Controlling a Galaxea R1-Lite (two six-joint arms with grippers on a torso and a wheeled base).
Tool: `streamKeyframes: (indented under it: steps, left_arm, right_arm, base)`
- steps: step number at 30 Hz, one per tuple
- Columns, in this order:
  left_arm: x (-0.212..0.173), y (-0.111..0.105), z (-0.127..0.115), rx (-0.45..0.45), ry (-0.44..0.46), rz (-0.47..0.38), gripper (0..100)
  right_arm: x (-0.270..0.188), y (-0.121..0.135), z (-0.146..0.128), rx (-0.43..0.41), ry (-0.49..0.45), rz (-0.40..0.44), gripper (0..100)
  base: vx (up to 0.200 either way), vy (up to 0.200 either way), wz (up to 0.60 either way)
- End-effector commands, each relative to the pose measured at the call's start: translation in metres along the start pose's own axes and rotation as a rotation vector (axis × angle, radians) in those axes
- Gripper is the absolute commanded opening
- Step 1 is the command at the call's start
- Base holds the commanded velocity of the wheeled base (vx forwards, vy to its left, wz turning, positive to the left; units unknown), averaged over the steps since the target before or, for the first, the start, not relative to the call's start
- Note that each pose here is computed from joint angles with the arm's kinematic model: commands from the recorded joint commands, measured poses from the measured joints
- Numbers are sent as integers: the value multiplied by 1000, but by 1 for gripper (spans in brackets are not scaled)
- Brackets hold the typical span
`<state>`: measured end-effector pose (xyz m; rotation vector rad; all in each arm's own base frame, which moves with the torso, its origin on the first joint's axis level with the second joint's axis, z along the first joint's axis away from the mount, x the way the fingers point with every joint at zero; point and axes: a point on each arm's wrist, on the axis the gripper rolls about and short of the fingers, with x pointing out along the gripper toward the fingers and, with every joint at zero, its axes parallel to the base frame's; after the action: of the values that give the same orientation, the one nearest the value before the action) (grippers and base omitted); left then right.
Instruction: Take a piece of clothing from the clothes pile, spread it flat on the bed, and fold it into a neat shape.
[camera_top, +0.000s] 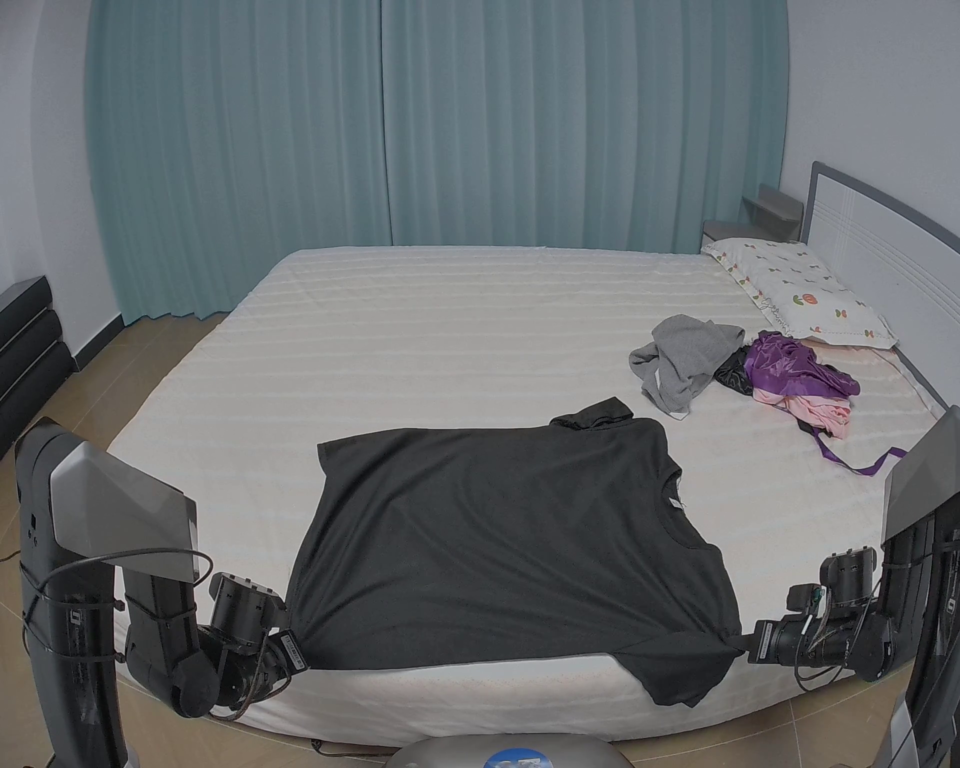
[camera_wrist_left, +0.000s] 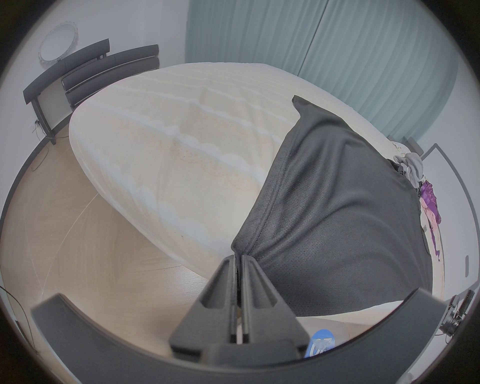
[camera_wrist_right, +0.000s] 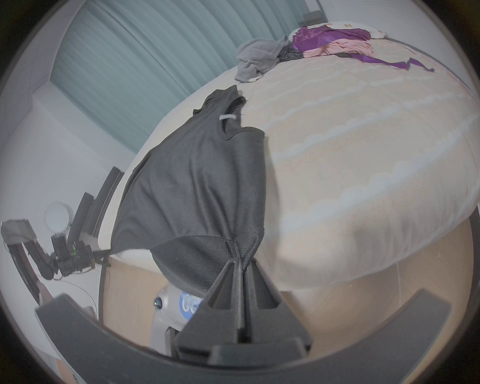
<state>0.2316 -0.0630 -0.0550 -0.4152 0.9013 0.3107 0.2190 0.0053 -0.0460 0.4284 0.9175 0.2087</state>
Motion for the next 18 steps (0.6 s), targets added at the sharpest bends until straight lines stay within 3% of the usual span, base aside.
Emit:
streamKeyframes:
  steps: [1,4,5,6,7,13,18]
  left_arm:
    - [0,0,0,-1,0,1,0]
    - [0,0,0,0,0,0,0]
    - [0,0,0,0,0,0,0]
    - [0,0,0,-1,1,-1,0]
    - [0,0,0,-3,1,-1,100]
    - [-1,-2,4,-17,-16,-14,100]
    - [-7,-1,19,-63,-66,-33,100]
  right_arm:
    - [0,-1,-8,-4,20,-9,0]
    - [6,-6,-9,-4,5,-15,0]
    - [6,-6,-9,-4,5,-15,100]
    - [8,-7,-11,-7,1,-12,100]
    - [9,-7,-11,-10,-6,-9,100]
    - [6,-2,5,-1,-91,29,100]
    - [2,6,24,98,-177,94,100]
  base:
    - [0,0,0]
    - [0,0,0]
    - [0,0,0]
    - [0,0,0]
    - [0,0,0]
    - [0,0,0]
    - [0,0,0]
